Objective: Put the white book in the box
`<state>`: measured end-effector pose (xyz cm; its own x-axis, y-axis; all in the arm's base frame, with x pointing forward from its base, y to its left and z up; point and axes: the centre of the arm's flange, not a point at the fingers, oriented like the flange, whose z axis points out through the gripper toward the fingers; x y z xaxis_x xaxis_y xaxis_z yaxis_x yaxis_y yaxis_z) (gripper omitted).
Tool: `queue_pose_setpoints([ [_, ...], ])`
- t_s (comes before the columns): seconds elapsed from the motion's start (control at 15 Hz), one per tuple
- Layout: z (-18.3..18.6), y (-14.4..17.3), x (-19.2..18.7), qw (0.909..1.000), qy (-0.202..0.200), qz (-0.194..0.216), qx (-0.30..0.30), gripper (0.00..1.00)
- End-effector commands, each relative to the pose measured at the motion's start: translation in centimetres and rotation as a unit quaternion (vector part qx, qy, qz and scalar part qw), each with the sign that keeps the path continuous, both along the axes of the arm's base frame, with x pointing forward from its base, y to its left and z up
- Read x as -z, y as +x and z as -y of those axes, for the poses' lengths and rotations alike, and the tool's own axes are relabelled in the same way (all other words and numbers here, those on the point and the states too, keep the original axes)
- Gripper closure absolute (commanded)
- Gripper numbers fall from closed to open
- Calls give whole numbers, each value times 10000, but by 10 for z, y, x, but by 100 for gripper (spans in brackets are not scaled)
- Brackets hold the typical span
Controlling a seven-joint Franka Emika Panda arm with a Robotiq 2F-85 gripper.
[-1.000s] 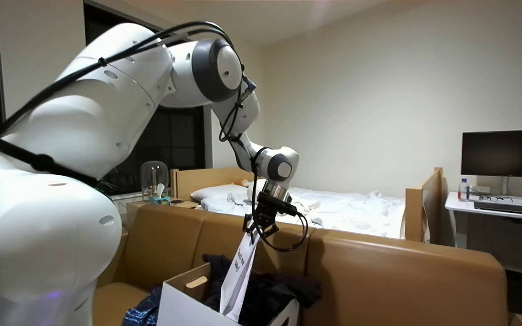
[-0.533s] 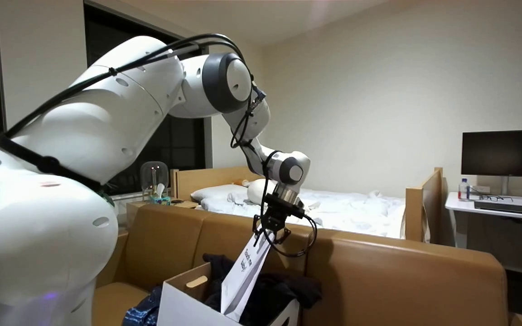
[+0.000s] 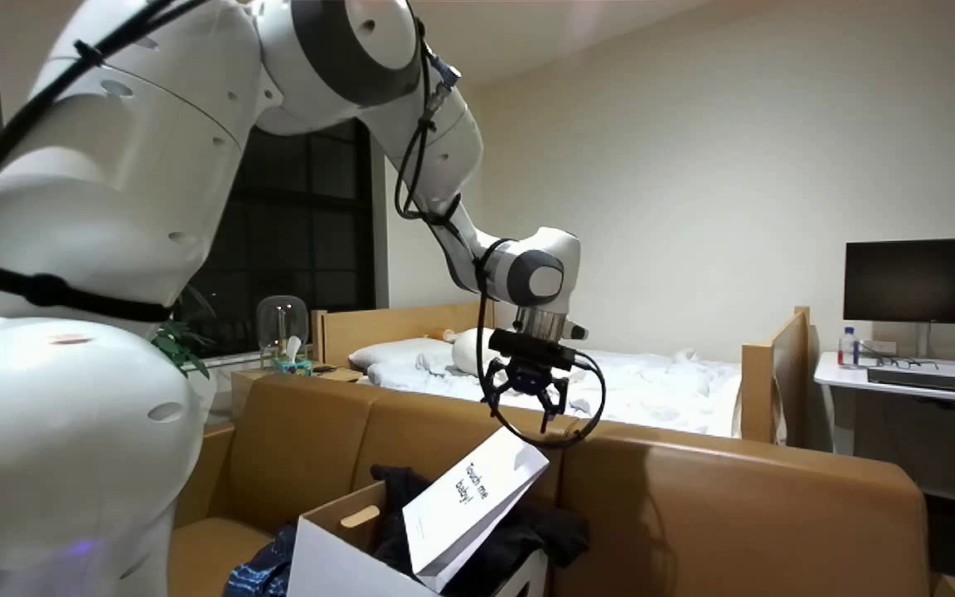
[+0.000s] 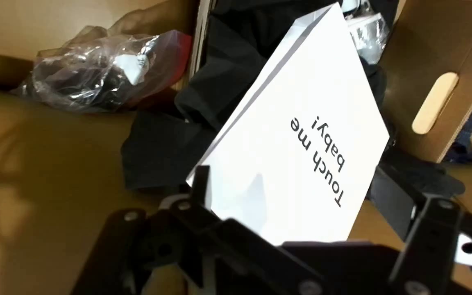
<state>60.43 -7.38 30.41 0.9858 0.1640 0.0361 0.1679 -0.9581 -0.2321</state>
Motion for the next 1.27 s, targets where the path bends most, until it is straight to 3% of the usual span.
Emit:
queue_pose_setpoints([
  [0.0, -3, -81, -33, 9950, -597, 379, 704, 0],
  [0.27, 49, -138, -35, 9815, -1469, 107, 1223, 0],
  [0.6, 158, -188, -6, 9498, -2728, -536, 1435, 0],
  [0.67, 130, -171, -14, 9608, -2388, -402, 1350, 0],
  [0.87, 165, -190, -9, 9527, -2601, -564, 1468, 0],
  [1.2, 158, -187, -9, 9538, -2608, -543, 1391, 0],
])
